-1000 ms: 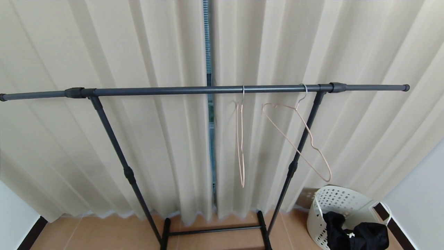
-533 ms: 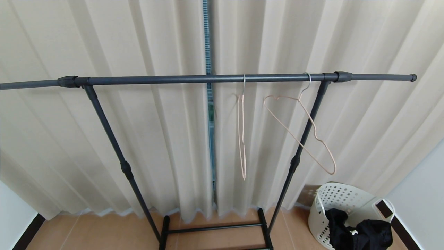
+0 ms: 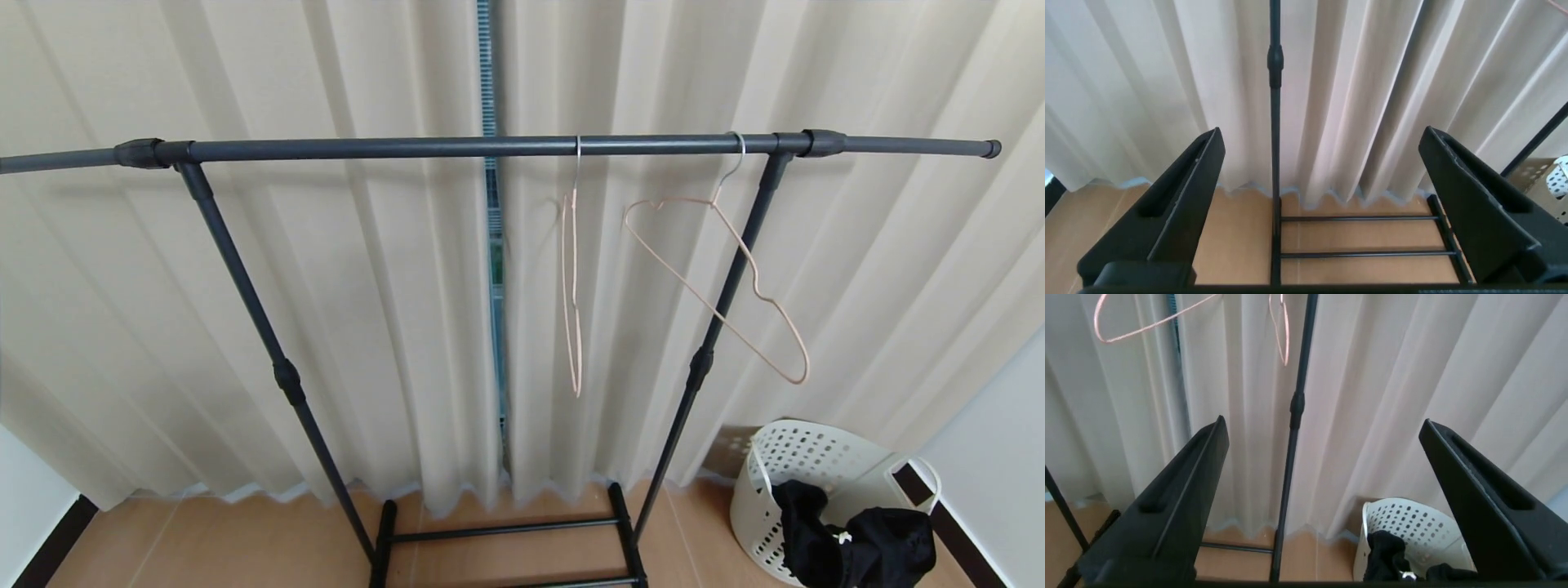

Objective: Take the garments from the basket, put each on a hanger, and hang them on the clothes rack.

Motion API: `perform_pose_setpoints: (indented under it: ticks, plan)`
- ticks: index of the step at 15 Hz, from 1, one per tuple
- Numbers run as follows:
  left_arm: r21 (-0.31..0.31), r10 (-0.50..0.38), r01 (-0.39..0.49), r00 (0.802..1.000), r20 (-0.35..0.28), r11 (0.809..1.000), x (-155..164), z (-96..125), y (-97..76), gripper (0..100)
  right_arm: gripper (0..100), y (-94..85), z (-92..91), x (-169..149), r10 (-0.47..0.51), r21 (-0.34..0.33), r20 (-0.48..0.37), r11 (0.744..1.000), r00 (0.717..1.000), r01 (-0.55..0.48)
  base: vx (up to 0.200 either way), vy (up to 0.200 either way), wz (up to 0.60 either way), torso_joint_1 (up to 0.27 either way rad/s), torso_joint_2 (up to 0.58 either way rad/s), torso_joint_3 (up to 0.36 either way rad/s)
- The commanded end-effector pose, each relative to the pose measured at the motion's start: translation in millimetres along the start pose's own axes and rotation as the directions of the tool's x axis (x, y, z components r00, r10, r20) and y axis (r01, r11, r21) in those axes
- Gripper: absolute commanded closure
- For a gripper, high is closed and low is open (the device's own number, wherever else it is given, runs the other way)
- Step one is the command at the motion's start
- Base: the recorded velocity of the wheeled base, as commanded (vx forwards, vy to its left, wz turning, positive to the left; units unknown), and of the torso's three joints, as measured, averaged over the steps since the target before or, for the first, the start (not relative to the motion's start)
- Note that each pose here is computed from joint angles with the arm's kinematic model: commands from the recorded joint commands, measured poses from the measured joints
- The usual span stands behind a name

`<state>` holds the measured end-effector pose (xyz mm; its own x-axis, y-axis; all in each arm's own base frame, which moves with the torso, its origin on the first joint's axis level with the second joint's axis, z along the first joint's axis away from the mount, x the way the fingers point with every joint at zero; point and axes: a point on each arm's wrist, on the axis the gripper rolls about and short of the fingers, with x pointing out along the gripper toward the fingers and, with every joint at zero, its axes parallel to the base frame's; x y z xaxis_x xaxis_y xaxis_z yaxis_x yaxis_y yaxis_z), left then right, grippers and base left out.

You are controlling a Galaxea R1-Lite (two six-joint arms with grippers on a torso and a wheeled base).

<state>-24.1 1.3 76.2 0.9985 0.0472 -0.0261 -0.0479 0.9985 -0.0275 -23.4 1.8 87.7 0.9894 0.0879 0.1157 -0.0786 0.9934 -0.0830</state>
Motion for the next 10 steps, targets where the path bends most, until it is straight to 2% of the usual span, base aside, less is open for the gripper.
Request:
perform_pose_setpoints:
  ticks: [1,10]
  plan:
    - [0.000,0.000,0.000,1.000,0.000,1.000,0.0,0.0,0.0,0,0,0.0,-0.1,0.1,-0.001,0.000,-0.001,1.000,1.000,0.001,0.000,0.000,0.00,-0.168,0.41,0.237]
    - [0.000,0.000,0.000,1.000,0.000,1.000,0.0,0.0,0.0,0,0,-0.1,0.1,0.1,-0.004,0.016,0.000,1.000,1.000,0.004,0.000,0.000,0.00,-0.212,0.53,0.319]
